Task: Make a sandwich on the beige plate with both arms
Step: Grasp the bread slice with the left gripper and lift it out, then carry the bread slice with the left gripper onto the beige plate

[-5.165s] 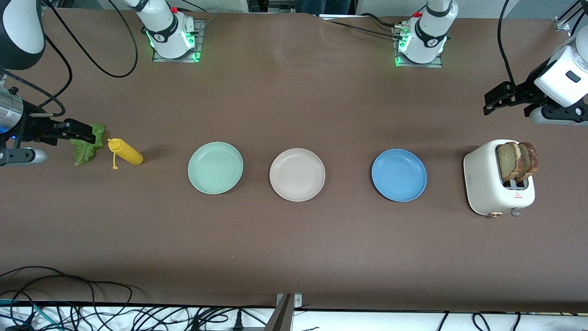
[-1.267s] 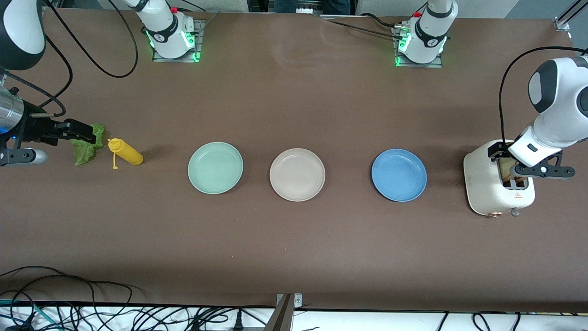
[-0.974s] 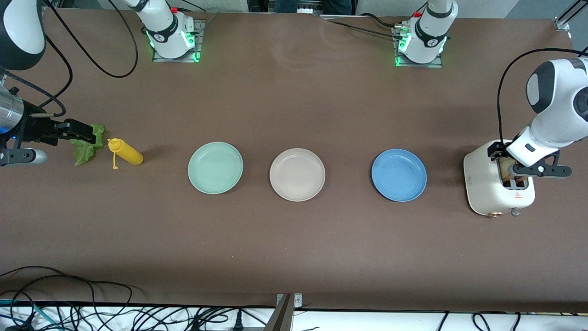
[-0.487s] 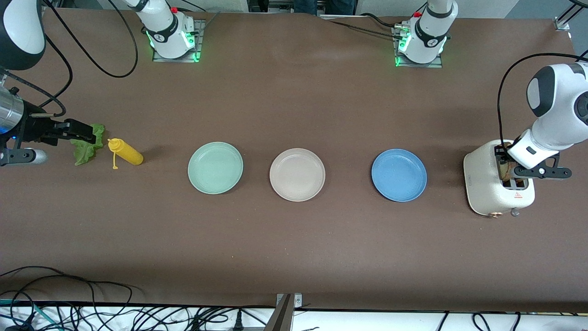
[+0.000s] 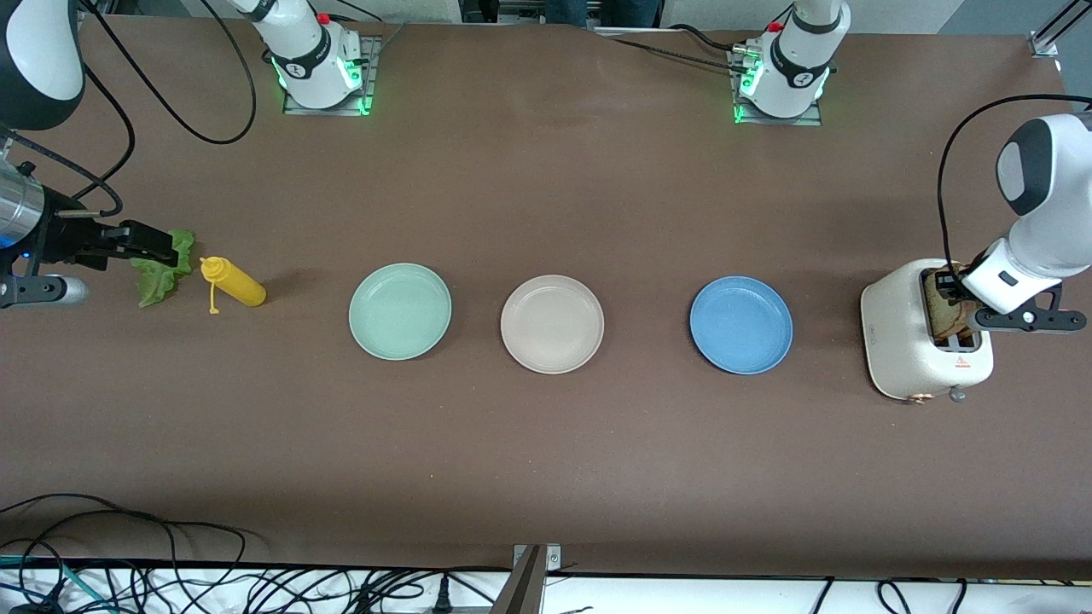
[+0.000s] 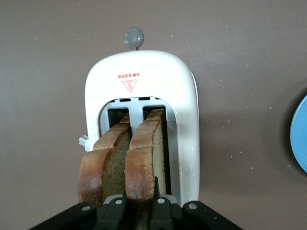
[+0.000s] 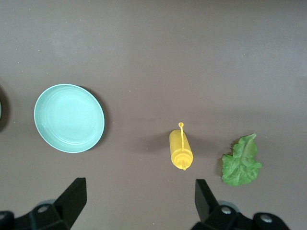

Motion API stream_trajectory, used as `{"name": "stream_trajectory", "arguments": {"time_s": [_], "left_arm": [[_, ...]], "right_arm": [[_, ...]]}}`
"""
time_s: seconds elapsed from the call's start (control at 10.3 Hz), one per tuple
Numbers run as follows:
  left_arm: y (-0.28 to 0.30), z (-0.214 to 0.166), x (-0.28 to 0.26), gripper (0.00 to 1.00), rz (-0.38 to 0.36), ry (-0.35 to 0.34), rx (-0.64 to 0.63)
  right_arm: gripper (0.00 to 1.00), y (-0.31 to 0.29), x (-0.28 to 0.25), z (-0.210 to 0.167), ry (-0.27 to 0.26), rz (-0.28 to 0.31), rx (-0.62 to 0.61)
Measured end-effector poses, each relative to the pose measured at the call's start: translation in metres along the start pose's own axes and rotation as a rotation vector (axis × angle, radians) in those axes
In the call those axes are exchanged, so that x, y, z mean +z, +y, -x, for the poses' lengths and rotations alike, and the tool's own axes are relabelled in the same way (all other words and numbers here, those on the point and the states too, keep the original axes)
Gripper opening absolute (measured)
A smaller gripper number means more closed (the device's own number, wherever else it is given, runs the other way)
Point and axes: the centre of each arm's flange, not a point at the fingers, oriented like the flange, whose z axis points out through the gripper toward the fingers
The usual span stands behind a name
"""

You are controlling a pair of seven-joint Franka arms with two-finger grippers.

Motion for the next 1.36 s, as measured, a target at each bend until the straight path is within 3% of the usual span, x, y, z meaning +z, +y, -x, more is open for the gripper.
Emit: {"name": "stream_trajectory", "arguments": {"time_s": [0.49,0.68,1.07,1.36], "left_arm": [[0.008,-0.011,-0.061,0.09,-0.003,-0.051,0.030],[0.027,-0.016,-0.084,0.09,0.027,-0.054,0.048],[0.076,-0.022,-0.113,0.09,0.208,-0.030,0.068],[0.165,-0.029,-0.136,0.09,0.295,-0.006,0.183]], "right_arm": [[1.00,0.000,0.000,0.000,0.000,0.000,0.000],[1.00,0.000,0.000,0.000,0.000,0.000,0.000],[1.00,0.000,0.000,0.000,0.000,0.000,0.000],[1.00,0.000,0.000,0.000,0.000,0.000,0.000]]}}
